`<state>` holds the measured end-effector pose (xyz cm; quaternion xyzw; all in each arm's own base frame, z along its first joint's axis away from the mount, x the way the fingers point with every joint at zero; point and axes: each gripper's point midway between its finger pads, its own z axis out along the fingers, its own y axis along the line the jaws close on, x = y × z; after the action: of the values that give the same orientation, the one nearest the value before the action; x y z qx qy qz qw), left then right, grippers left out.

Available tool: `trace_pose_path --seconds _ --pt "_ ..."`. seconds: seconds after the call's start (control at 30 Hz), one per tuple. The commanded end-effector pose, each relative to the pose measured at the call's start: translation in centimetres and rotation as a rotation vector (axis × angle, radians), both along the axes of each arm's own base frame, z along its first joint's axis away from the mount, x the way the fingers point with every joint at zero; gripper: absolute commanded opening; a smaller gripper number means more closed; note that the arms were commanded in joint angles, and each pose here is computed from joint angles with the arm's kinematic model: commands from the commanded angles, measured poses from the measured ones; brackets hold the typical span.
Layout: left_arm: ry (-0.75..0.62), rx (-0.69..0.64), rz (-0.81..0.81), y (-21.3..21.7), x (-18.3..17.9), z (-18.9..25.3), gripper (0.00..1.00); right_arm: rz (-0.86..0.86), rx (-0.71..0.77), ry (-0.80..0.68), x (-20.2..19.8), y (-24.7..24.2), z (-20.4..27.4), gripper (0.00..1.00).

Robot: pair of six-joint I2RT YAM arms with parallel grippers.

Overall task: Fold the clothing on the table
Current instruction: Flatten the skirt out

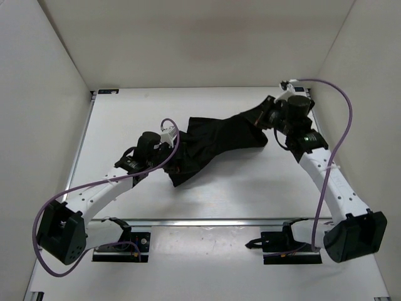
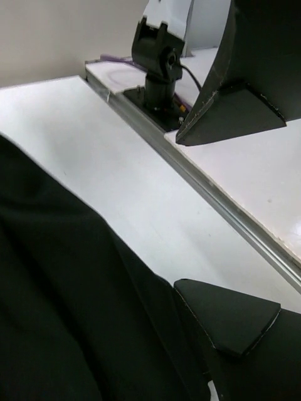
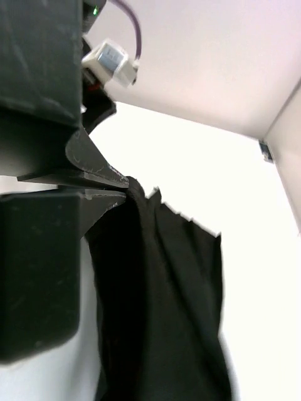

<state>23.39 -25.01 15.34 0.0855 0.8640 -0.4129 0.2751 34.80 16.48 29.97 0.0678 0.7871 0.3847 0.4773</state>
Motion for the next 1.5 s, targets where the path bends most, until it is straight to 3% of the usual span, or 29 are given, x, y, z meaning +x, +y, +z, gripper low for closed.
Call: trace_pose_path --seconds 0.0,0.1,0.27,0.6,0.67,0.83,1.17,1.43,1.47 --pt "-0.044 -0.096 -0.034 -1.5 -0.6 2.3 0.99 0.047 -0.055 -0.095 1.4 2.1 3.4 0.0" --pt "-0.022 -0.105 -0.012 -2.0 -0.8 1.5 0.99 0.076 -0.086 -0.196 2.6 4.2 7.4 0.0" --pt "-0.016 -0.133 0.068 -2.0 0.2 1.6 0.99 0.152 -0.165 -0.188 4.3 8.1 7.7 0.0" --pt "-0.103 -0.17 0.228 2.1 2.6 3.8 0.99 0.237 -0.165 -0.32 3.6 14.7 14.0 0.0" --pt "-0.121 -0.163 0.24 2.4 3.0 4.5 0.98 0.199 -0.19 -0.295 4.1 14.1 12.8 0.0" --pt "-0.104 -0.084 0.254 3.1 3.9 3.4 0.99 0.116 -0.237 -0.097 4.4 10.0 3.3 0.0" --pt "-0.133 -0.038 0.21 2.4 5.4 3.7 0.98 0.127 -0.252 0.244 -2.1 5.5 -13.3 0.0" --pt "-0.061 0.015 0.126 -0.4 6.3 1.2 0.99 0.122 -0.14 0.228 -2.5 4.4 -14.7 0.0" --pt "-0.064 0.012 0.114 -0.8 6.1 1.4 0.99 0.126 -0.137 0.225 -2.4 4.2 -14.8 0.04"
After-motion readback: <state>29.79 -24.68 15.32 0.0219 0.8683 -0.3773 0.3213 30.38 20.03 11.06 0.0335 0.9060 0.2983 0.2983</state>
